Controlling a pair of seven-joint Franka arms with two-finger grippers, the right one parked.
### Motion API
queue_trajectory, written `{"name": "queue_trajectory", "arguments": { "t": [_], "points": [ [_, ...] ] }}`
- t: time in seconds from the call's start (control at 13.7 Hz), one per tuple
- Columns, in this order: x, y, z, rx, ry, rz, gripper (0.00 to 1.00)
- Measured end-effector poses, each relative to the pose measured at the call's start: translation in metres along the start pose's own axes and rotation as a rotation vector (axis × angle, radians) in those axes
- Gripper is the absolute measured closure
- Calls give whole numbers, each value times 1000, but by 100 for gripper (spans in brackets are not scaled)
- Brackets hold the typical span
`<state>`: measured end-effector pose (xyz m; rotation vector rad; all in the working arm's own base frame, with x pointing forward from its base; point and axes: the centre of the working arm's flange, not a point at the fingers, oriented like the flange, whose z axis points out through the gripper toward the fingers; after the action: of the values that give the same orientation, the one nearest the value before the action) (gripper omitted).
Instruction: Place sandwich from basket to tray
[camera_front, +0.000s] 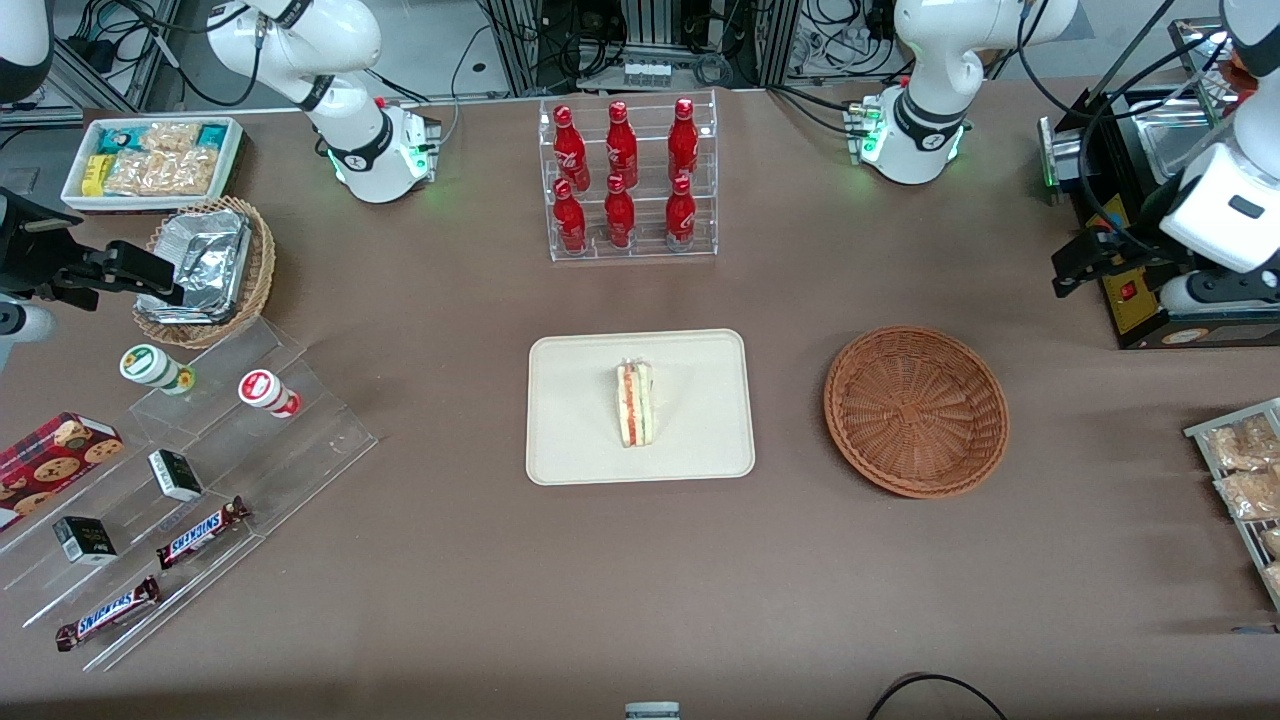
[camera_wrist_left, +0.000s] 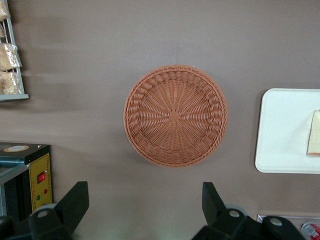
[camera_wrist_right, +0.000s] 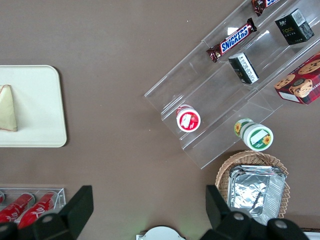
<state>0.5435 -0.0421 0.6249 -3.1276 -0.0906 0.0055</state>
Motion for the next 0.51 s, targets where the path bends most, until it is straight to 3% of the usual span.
{"name": "queue_trajectory", "arguments": {
  "t": [0.51],
  "points": [
    [8,-7,-2,-1,1,-13,0]
  ]
}}
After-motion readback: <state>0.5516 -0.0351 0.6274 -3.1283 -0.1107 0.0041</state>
